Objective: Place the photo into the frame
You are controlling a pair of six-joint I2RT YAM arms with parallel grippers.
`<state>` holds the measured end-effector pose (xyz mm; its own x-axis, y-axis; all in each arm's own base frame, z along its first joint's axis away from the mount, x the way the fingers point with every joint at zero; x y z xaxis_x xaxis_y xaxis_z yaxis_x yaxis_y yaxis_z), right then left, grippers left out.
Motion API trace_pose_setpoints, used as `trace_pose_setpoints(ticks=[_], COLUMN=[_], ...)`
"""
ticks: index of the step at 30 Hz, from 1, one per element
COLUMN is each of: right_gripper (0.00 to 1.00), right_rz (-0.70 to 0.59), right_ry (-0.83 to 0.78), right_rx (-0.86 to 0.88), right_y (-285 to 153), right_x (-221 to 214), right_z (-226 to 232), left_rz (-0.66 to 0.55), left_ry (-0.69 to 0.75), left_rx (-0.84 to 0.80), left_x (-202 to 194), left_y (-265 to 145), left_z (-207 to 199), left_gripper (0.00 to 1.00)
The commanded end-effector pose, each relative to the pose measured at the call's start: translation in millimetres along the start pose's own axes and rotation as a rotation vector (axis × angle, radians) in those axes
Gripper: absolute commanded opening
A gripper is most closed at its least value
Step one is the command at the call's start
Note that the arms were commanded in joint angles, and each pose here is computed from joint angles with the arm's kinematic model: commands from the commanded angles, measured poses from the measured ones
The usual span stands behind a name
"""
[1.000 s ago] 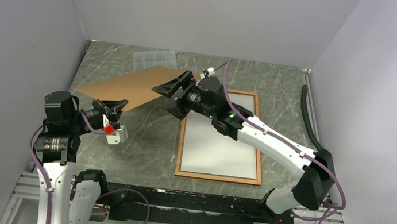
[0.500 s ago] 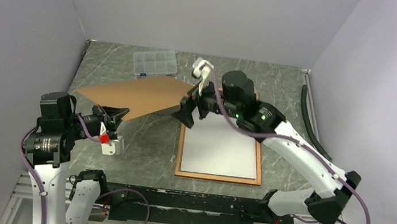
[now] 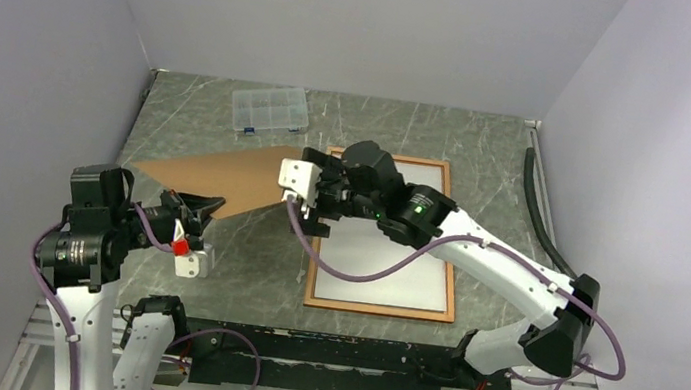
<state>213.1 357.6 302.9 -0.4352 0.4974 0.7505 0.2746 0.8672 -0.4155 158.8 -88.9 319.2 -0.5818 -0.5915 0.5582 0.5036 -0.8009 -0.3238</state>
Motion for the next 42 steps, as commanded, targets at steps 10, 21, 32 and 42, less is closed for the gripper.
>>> trace_pose_setpoints(ticks=[10,21,32,42], right_gripper=[0.59,0.0,0.0,0.0], right_rz=[0.028,0.022,-0.103,-0.215], right_ry=[-0.147,-0.159,0.016,0.641], right_rx=[-0.047,-0.148,-0.268,-0.276], right_y=[42.4,38.5,3.9,-58.5], right_x=[-7.4,-1.3,38.4,29.5], right_z=[-8.6,-17.6,-45.7,-114.8], left_rz=[-0.083,-0.078,-0.051,0.053], left_ry=[0.233,0.261,-0.02,-0.611], left_rx=[0.065,0.083,0.361,0.604], left_x=[38.0,43.1,50.2,18.3], left_y=[-9.9,-13.1,-34.1,-54.1], left_z=[26.7,30.1,105.0,188.1], left_gripper=[0.03,0.08,0.94,0.94])
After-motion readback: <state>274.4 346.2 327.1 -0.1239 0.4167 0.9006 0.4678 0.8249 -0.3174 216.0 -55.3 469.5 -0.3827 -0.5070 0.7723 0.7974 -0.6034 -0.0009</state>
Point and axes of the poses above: each gripper's point midway between its finger pads, its own y axis out along the fingers, its own z axis along the line the jaws close on, x = y × z, the point moved 2 cm from there along -y, back along the fingers, and after that the axes turned 6 degrees about -y, right-handed, at the moved point
